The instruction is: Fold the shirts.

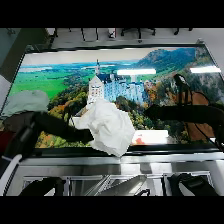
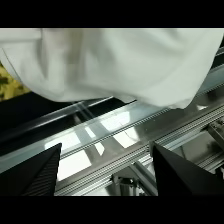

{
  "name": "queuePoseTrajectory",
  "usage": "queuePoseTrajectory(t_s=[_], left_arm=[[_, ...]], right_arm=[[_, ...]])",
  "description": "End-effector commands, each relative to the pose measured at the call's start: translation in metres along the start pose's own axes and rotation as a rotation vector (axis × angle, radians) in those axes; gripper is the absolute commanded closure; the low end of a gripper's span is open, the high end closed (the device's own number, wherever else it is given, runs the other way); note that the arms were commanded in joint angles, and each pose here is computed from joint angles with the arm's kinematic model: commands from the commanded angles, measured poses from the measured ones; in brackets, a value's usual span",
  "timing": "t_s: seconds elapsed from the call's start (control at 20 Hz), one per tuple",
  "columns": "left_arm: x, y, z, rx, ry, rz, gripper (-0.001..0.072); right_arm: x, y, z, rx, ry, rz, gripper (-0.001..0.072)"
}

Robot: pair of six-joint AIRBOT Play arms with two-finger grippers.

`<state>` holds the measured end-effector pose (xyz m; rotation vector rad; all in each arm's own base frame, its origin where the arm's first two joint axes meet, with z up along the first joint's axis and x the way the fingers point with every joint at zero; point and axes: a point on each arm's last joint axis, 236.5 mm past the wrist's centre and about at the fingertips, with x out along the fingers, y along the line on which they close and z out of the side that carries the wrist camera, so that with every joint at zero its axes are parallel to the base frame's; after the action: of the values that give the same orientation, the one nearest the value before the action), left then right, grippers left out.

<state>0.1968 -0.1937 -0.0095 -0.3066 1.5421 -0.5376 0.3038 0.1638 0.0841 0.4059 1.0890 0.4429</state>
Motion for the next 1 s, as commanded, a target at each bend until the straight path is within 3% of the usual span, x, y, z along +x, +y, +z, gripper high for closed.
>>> queuePoseTrajectory(t_s=[0.0,0.1,0.25,0.45,0.65,0.7,0.75,0.85,0.9,0.95], left_arm=[[0.058,0.019,-0.028,-0.209,-0.133,-0.116,0.0097],[0.074,0.029,-0.028,-0.223,-0.189,-0.102,0.0097],[0.083,0.027,-0.009,-0.216,-0.249,-0.084,0.0098],[0.106,0.030,0.010,-0.234,-0.204,-0.034,0.0098],[0.118,0.029,0.020,-0.241,-0.149,-0.017,0.0120],[0.118,0.026,0.023,-0.238,-0.145,-0.020,0.0354],[0.116,0.024,0.026,-0.226,-0.152,-0.020,0.0658],[0.106,0.016,0.033,-0.196,-0.181,-0.034,0.0692],[0.099,0.012,0.036,-0.185,-0.204,-0.045,0.0693],[0.090,0.008,0.039,-0.179,-0.227,-0.060,0.0693]], right_arm=[[0.042,-0.031,-0.016,0.046,0.146,-0.056,0.0316],[0.068,-0.047,-0.043,0.068,0.296,-0.068,0.0316],[0.099,-0.036,-0.089,0.147,0.451,0.063,0.0316],[0.124,-0.050,-0.121,0.222,0.494,0.064,0.0316],[0.140,-0.052,-0.110,0.248,0.438,0.083,0.0316],[0.144,-0.052,-0.110,0.256,0.435,0.085,0.0317],[0.148,-0.054,-0.111,0.259,0.438,0.078,0.0318],[0.154,-0.050,-0.116,0.255,0.450,0.092,0.0334],[0.157,-0.043,-0.116,0.240,0.446,0.112,0.0390],[0.160,-0.035,-0.115,0.222,0.434,0.133,0.0505]])
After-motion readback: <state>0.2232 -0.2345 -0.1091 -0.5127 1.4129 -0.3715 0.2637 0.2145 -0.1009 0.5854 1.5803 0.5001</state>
